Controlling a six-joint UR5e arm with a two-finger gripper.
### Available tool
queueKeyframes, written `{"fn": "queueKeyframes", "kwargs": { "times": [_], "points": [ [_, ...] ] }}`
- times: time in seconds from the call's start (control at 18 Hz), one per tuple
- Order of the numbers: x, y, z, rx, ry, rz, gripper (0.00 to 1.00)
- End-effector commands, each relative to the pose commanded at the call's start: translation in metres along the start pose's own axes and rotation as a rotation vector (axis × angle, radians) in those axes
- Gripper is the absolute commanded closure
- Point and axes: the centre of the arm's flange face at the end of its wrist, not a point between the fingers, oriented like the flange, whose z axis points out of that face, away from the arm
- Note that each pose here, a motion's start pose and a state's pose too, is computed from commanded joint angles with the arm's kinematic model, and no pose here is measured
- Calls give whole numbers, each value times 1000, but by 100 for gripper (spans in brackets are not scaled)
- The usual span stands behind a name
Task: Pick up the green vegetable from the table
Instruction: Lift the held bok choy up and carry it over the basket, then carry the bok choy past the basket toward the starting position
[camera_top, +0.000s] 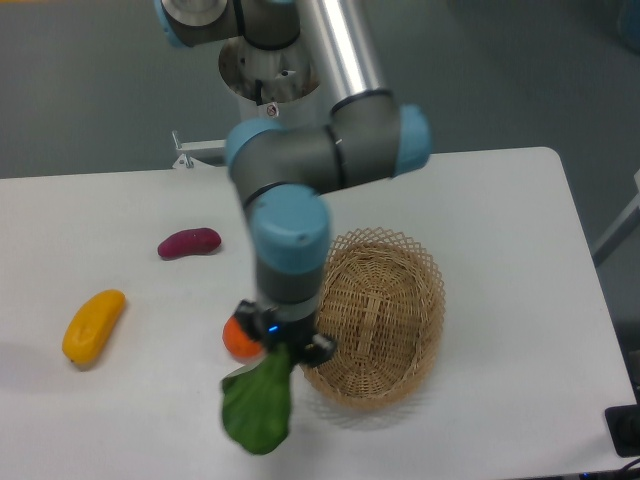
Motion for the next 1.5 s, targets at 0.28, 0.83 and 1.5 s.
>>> {"fn": "queueKeyframes", "kwargs": {
  "times": [0.28,0.83,1.5],
  "points": [
    [-63,63,-15,-13,-17,-72,76],
    [-140,172,-14,-35,-21,75,75],
    [-167,198,-7,-90,-22,208,73]
  ]
}}
